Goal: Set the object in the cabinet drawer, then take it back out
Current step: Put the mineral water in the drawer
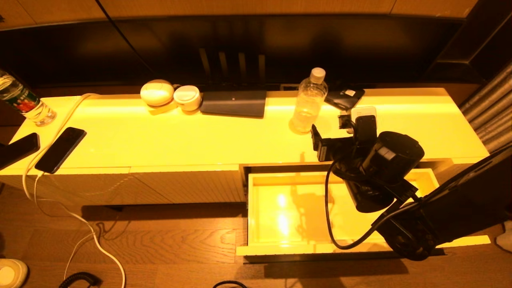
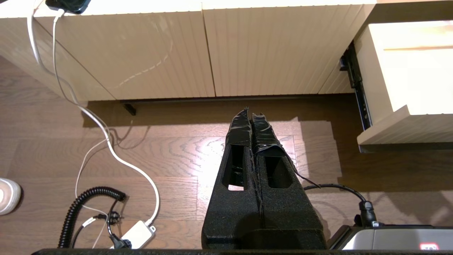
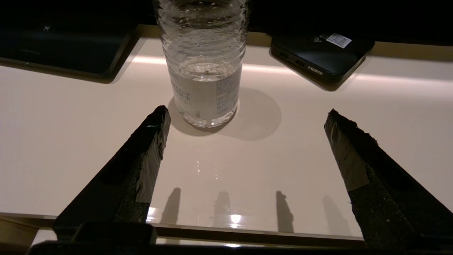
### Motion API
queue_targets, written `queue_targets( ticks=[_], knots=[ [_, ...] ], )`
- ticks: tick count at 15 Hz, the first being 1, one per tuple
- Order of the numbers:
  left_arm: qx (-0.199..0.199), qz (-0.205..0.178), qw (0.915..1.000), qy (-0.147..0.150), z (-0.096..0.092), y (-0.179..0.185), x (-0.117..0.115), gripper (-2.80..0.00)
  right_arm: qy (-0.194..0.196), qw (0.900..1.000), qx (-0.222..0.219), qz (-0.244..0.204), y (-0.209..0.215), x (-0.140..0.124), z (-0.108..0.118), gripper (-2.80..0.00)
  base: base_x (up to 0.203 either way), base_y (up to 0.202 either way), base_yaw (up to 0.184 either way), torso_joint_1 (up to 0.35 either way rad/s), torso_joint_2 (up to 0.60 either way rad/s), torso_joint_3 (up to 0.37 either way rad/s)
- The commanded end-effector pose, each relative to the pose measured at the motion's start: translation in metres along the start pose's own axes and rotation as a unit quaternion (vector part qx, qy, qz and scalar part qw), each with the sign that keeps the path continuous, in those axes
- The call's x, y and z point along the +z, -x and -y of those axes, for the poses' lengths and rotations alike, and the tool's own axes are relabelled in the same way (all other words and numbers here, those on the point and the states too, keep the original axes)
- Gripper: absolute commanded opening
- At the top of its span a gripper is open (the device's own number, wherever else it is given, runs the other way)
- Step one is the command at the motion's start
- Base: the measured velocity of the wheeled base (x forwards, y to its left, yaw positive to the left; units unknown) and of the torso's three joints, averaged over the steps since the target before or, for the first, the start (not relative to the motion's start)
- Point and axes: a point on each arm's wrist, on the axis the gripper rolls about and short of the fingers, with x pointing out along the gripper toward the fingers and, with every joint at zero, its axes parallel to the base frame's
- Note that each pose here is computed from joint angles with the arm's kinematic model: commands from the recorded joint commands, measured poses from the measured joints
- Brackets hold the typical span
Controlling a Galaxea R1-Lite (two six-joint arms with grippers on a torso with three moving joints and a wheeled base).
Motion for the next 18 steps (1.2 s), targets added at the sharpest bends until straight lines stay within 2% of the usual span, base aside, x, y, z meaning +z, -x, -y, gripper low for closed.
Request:
queue_targets(
  ticks=[1, 12, 14, 18],
  knots=[
    [0.000, -0.001, 1.0000, 0.000, 0.000, 0.000, -0.001, -2.80, -0.003, 1.000, 0.006, 0.001, 0.001, -0.002, -0.007, 0.00, 0.000, 0.000, 0.000, 0.000, 0.00, 0.000],
    [-0.001, 0.000, 1.0000, 0.000, 0.000, 0.000, 0.000, -2.80, -0.021, 0.999, -0.003, 0.041, -0.037, -0.012, -0.029, 0.00, 0.000, 0.000, 0.000, 0.000, 0.00, 0.000],
    [-0.001, -0.001, 1.0000, 0.000, 0.000, 0.000, -0.001, -2.80, -0.029, 0.997, -0.014, 0.073, -0.045, -0.012, -0.031, 0.00, 0.000, 0.000, 0.000, 0.000, 0.00, 0.000],
    [0.000, -0.001, 1.0000, 0.000, 0.000, 0.000, -0.001, -2.80, -0.018, 0.994, -0.035, 0.104, -0.062, -0.014, -0.026, 0.00, 0.000, 0.000, 0.000, 0.000, 0.00, 0.000]
  ],
)
